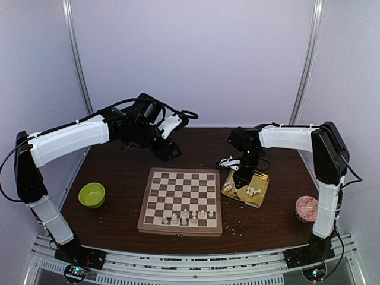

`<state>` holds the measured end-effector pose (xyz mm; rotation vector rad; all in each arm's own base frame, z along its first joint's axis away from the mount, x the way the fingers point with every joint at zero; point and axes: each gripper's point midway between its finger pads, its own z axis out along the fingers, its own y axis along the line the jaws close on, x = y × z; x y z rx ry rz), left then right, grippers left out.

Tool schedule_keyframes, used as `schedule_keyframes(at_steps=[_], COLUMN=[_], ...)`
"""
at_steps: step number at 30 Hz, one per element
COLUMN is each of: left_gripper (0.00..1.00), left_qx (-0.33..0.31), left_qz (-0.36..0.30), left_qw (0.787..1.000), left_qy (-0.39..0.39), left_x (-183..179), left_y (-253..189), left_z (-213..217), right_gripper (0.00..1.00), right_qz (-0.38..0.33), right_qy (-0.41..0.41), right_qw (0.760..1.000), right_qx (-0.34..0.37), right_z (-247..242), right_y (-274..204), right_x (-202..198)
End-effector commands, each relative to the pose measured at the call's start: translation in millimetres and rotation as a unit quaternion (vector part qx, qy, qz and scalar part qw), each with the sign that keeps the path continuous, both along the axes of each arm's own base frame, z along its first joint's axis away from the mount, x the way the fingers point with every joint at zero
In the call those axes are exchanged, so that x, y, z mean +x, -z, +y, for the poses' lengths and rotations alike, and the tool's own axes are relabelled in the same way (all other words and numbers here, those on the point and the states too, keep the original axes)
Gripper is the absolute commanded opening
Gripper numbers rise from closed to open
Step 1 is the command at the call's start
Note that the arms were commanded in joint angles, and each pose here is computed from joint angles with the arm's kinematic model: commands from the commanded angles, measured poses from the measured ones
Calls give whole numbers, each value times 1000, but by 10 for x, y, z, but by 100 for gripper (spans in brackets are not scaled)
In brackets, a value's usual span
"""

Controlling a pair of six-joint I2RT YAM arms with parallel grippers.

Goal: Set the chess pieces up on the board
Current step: Pick up the pawn from the storage box, then place the pawn on the chessboard.

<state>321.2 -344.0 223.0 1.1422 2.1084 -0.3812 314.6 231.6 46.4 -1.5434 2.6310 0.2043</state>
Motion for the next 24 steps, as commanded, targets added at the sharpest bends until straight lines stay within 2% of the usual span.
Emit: schedule_keyframes(at_steps=[1,5,12,18,24], left_gripper=[54,54,54,55,55], left_qx=[-24,-24,-17,-18,-22], left_qz=[-14,-16,-31,-69,-82], left_qw=[1000,1000,999,996,994], left_qy=[14,12,-12,-62,-71], left_x=[-26,-21,36,142,153], left_y=[-172,-179,-216,-369,-461], left_z=[-57,-50,27,209,275], right_gripper=[1,2,2,2,3], right_qz=[0,-5,-30,-39,-46], right_qy=[-17,-22,-86,-146,-181], right_qw=[999,999,994,988,982], right_qx=[28,43,54,34,3], right_z=[8,88,618,1057,1299], right_y=[-324,-490,-695,-622,-454], right_x=[-181,-191,-259,-403,-473])
